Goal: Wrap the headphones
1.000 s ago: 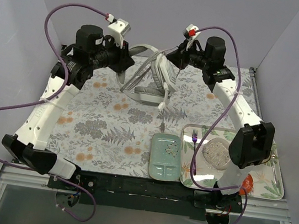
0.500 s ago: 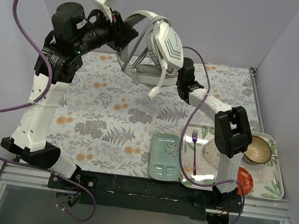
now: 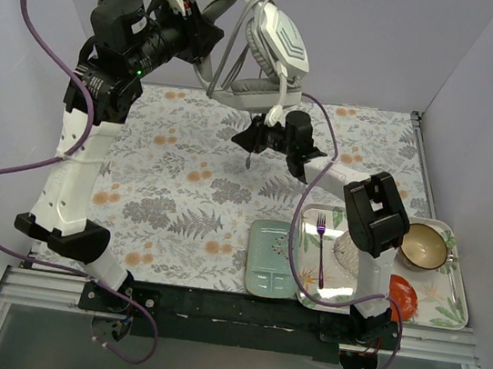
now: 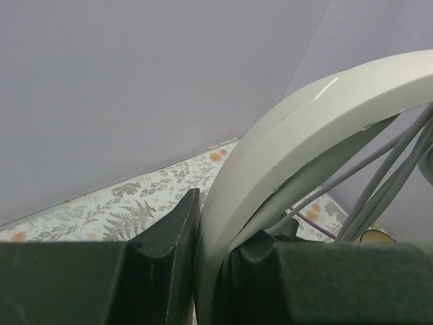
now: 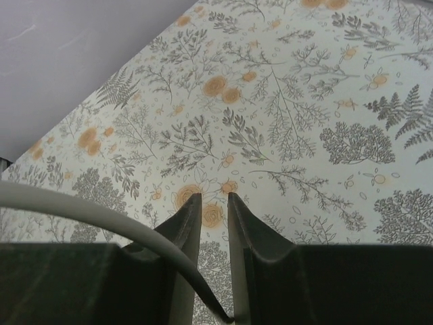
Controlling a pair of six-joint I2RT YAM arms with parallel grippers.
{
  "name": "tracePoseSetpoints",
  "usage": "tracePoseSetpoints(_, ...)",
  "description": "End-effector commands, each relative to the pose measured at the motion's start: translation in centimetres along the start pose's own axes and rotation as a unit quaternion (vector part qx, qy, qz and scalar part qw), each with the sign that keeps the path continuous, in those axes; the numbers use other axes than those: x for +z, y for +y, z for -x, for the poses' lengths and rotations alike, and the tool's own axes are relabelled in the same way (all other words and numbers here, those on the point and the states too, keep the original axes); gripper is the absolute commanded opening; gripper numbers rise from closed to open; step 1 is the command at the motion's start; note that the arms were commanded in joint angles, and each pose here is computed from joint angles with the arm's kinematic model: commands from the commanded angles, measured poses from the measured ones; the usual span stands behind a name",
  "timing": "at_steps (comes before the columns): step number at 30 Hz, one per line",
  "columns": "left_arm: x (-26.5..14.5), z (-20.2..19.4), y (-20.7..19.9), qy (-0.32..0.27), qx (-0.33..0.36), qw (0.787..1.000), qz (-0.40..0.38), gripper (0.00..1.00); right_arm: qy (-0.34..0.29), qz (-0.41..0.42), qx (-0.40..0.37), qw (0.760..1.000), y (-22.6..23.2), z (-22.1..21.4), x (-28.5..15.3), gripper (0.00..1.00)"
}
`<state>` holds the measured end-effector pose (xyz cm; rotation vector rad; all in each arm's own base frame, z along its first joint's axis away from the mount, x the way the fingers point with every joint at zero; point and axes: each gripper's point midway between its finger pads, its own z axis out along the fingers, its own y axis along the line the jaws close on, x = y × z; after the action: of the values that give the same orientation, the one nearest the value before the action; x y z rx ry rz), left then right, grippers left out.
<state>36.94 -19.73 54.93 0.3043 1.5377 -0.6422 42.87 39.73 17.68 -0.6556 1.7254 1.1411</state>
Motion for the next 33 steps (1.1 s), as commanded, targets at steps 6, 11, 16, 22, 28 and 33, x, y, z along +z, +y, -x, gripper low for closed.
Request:
tracePoseSetpoints(6,-1.6,4.4,-1.0,-0.067,-0.02,0.998,0.001,0.0,-0.021,0.003,0.008,1.0,0.0,-0.9,0.0,0.33)
tracePoseSetpoints(11,-1.7,4.8,-0.8,-0.073,-0.028,0.997,0.012,0.0,-0.016,0.0,0.016,1.0,-0.3,-1.5,0.2,0.33)
tracePoseSetpoints(16,-1.8,5.4,0.2,-0.086,-0.053,0.994,0.044,0.0,-0.01,-0.001,0.022,1.0,-0.1,-2.1,0.6,0.05)
tracePoseSetpoints(22,-1.3,5.4,1.6,-0.093,-0.115,0.986,0.076,0.0,0.074,-0.008,0.025,0.997,1.4,-6.0,2.8,0.01)
tracePoseSetpoints(28,-0.6,5.6,6.4,-0.118,-0.15,0.969,0.155,0.0,0.142,-0.003,0.002,0.99,4.6,-9.0,4.4,0.01)
tracePoseSetpoints(33,-0.1,5.3,11.2,-0.141,-0.145,0.953,0.224,0.0,0.194,0.008,-0.033,0.98,7.8,-11.3,5.1,0.01)
